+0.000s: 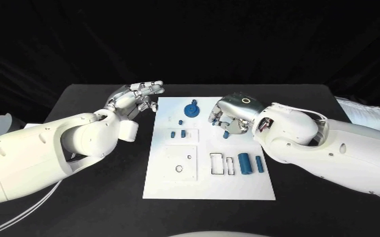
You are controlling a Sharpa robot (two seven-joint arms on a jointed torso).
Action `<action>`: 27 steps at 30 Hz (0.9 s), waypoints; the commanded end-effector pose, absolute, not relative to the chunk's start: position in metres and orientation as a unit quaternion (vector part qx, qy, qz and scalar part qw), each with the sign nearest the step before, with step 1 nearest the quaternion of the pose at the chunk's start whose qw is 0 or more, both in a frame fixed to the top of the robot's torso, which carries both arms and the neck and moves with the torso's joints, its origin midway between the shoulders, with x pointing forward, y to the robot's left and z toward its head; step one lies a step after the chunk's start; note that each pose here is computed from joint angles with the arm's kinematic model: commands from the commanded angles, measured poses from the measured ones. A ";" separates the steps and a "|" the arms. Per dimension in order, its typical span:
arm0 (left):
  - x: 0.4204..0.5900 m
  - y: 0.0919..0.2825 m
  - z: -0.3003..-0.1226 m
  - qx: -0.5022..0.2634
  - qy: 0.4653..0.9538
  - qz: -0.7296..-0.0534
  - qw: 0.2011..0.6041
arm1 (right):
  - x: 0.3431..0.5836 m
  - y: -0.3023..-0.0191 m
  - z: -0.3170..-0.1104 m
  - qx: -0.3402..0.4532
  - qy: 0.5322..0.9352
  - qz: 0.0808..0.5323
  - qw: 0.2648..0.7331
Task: Assemble the parts on the task board
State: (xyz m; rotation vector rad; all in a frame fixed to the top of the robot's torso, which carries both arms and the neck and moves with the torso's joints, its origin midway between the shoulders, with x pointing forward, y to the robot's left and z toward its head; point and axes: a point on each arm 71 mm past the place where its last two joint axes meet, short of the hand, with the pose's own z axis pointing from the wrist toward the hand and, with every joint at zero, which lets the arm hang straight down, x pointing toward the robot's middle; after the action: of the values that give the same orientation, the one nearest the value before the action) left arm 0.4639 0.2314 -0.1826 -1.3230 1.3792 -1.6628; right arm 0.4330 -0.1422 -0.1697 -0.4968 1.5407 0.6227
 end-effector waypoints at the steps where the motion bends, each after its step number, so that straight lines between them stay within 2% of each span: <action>1: 0.463 0.229 -0.182 -0.495 0.517 -0.633 0.294 | 0.423 -0.128 -0.174 -0.228 0.675 0.298 0.636; 10: 0.463 0.225 -0.181 -0.492 0.518 -0.637 0.288 | 0.401 -0.097 -0.202 -0.236 0.685 0.342 0.599; 19: 0.462 0.222 -0.181 -0.490 0.518 -0.640 0.286 | 0.396 -0.086 -0.225 -0.236 0.695 0.351 0.582; 27: 0.462 0.222 -0.181 -0.490 0.518 -0.640 0.285 | 0.396 -0.081 -0.233 -0.235 0.701 0.352 0.573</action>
State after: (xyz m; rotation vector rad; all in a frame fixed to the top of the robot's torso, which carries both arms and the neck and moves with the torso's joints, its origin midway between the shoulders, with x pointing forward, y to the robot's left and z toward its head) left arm 0.4628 0.2243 -0.1821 -1.3187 1.3884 -1.6812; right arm 0.3973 -0.0820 -0.2318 -0.5268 1.6391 0.8227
